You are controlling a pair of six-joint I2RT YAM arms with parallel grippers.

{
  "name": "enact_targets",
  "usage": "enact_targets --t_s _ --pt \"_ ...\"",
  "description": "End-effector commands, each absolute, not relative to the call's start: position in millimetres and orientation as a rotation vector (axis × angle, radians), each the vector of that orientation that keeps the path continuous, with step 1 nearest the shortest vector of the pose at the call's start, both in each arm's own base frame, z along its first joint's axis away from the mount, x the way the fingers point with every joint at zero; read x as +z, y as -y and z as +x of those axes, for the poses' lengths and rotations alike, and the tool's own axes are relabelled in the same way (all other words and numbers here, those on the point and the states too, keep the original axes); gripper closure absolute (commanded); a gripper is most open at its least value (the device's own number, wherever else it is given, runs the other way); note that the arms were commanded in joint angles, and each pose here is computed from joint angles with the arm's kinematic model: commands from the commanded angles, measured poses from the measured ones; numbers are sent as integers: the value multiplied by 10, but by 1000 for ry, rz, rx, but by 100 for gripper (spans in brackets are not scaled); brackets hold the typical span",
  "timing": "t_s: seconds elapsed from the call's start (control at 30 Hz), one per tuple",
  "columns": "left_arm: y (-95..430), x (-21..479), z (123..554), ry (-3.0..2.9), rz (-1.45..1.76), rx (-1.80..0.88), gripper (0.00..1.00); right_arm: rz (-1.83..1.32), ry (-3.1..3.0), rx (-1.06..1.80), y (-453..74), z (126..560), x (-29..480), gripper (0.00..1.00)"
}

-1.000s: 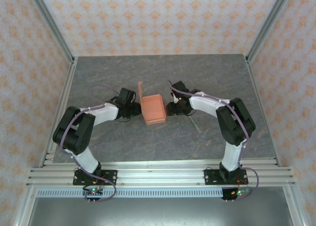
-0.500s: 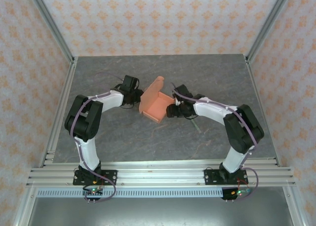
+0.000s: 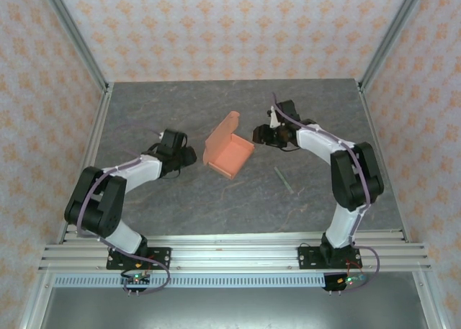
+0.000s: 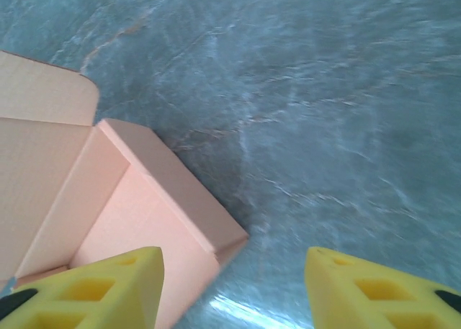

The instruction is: Fold the paper box

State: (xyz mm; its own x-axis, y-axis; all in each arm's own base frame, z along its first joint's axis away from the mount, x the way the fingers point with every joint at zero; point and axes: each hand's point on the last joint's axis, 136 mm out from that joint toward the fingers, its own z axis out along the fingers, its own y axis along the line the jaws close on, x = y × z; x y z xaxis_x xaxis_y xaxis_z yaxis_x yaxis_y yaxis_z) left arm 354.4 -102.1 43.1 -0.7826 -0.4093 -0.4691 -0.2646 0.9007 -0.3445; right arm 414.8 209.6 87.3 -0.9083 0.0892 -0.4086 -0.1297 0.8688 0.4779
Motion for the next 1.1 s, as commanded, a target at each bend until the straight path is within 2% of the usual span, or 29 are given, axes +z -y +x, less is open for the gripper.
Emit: enact_targets --t_s 0.0,0.47,1.07 --pt "1086 397 3357 -2524 -487 -390 57 -72 -2599 829 -2286 4230 899 50" --pt "1254 238 3209 -2570 -477 -462 57 -102 -2620 998 -2534 4070 744 60" --pt "1305 151 3057 -2548 -547 -538 61 -148 -2644 1090 -2708 3488 694 59"
